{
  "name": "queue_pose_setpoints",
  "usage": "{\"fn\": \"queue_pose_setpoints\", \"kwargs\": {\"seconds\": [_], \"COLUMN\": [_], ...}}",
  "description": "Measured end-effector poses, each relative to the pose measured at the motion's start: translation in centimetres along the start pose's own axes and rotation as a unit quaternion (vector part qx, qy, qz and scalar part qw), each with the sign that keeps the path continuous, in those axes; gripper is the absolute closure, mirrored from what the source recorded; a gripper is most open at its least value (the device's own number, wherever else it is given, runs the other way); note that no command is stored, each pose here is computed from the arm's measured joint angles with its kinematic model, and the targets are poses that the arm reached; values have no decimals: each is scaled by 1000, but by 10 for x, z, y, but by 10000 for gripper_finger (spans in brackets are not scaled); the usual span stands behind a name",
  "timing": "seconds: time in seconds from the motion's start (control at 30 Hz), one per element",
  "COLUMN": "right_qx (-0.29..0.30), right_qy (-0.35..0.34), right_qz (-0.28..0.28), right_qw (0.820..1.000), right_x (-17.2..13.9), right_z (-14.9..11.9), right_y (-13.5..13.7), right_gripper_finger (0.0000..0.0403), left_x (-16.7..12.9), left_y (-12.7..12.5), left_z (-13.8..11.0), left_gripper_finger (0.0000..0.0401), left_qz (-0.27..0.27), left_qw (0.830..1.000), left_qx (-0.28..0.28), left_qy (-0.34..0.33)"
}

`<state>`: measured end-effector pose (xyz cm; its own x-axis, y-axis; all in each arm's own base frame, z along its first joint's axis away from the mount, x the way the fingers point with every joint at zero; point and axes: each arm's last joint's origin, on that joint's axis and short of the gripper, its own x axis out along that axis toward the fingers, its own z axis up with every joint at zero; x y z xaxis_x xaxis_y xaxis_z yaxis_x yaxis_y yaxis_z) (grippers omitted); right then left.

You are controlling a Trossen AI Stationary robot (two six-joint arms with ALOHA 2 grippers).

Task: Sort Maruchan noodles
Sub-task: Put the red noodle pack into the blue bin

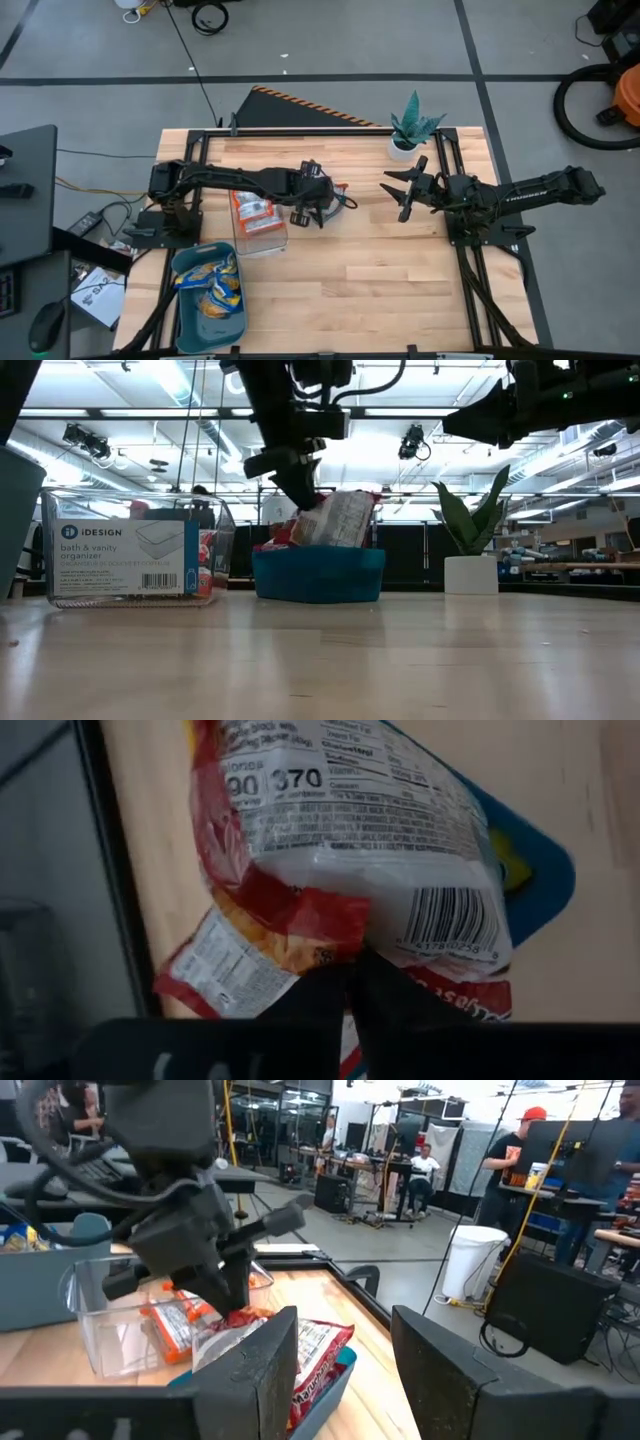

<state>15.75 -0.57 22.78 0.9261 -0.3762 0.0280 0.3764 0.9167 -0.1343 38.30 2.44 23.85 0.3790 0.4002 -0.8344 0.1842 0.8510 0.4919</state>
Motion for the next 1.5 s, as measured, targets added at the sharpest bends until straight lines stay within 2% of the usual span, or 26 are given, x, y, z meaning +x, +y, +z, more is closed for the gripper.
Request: {"fn": "queue_pose_setpoints", "kwargs": {"seconds": [0.17, 0.27, 0.37, 0.5, 0.73, 0.93, 1.1, 1.17, 1.3, 1.4, 1.5], "right_qx": [3, 3, 3, 1, -2, -2, 0, 1, 5, 5, 4], "right_qy": [0, -1, -1, 0, 0, 0, -3, -3, -4, -4, -3], "right_qz": [0, 0, -1, 0, 0, 0, -1, 0, 3, 4, 4], "right_qw": [1000, 1000, 1000, 1000, 1000, 1000, 1000, 1000, 1000, 1000, 1000], "right_x": [0, 0, 0, 0, 0, 0, 0, 0, 0, 0, 0], "right_z": [0, 0, 0, 0, 0, 0, 1, 1, 1, 1, 1], "right_y": [0, 0, 0, 0, 0, 0, 0, 0, 0, 0, 1], "right_gripper_finger": [234, 234, 234, 234, 234, 234, 234, 234, 234, 234, 234], "left_x": [7, 17, 25, 28, 10, -14, -17, -11, 13, 31, 37], "left_y": [4, 3, 1, 5, 14, 22, 15, 9, -1, 2, 6], "left_z": [-4, -7, -7, -7, -14, -9, 7, 13, 17, 12, 7], "left_gripper_finger": [335, 299, 269, 236, 190, 186, 192, 194, 195, 195, 196], "left_qz": [-64, -89, -88, -55, -39, -22, -21, -30, -30, -34, -46], "left_qw": [996, 994, 994, 996, 996, 997, 995, 994, 996, 995, 994], "left_qx": [-55, -66, -64, -67, -71, -77, -72, -67, -69, -90, -98], "left_qy": [-5, 9, 14, 22, 26, 2, -61, -75, -52, -23, -10]}}
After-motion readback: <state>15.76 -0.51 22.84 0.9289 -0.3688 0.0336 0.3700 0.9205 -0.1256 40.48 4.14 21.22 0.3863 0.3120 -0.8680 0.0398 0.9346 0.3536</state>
